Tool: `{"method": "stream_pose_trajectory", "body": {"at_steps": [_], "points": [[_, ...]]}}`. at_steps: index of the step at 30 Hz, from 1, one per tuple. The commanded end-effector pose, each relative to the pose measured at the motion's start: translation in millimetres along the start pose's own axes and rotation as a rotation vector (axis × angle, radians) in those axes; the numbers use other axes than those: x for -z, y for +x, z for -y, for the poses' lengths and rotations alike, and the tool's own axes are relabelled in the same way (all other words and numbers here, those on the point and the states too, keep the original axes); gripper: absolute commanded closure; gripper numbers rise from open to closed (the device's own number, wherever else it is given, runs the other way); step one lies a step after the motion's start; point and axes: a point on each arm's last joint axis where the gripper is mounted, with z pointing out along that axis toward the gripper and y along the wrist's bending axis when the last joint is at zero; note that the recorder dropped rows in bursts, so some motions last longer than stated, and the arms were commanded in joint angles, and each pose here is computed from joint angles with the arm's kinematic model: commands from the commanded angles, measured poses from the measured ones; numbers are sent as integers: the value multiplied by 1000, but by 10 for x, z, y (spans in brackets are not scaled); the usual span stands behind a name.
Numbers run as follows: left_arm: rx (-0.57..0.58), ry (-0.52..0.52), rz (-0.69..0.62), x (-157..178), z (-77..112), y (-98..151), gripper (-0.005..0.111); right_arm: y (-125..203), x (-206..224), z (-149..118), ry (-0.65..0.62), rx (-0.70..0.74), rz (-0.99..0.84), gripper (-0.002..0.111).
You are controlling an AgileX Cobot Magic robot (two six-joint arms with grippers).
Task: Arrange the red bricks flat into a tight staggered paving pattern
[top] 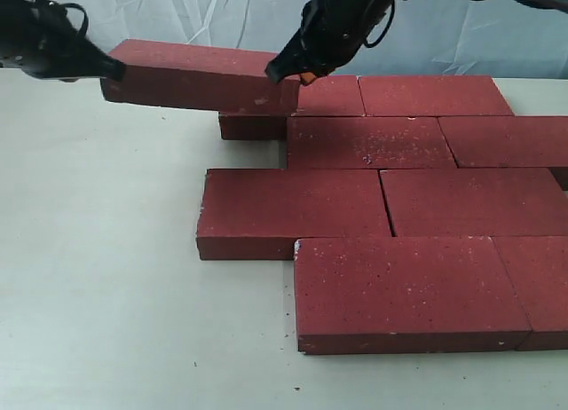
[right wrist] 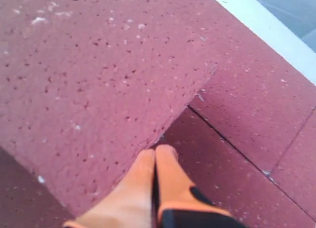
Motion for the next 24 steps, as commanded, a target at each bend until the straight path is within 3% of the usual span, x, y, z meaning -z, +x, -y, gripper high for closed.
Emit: {"method": "stream_pose_trajectory", "body": {"at_steps": [1,5,8,14,24], "points": [[128,-73,-21,-68,-177,424,107,-236,-5,-647,-136,17,122,109],[226,-199,-45,-23,-584,761,107,-274,-329,-1037,-158,72,165,109],[276,-257,-56,12,-742,937,107,-253,-634,-1226,-158,85,200,109],[282,-305,-70,-131,-760,1150,107,-159,-972,-1288,-138,103,197,109],[287,-333,-93,-290,-812,1281,107,-136,-1048,-1188,-82,155,200,109]]}}
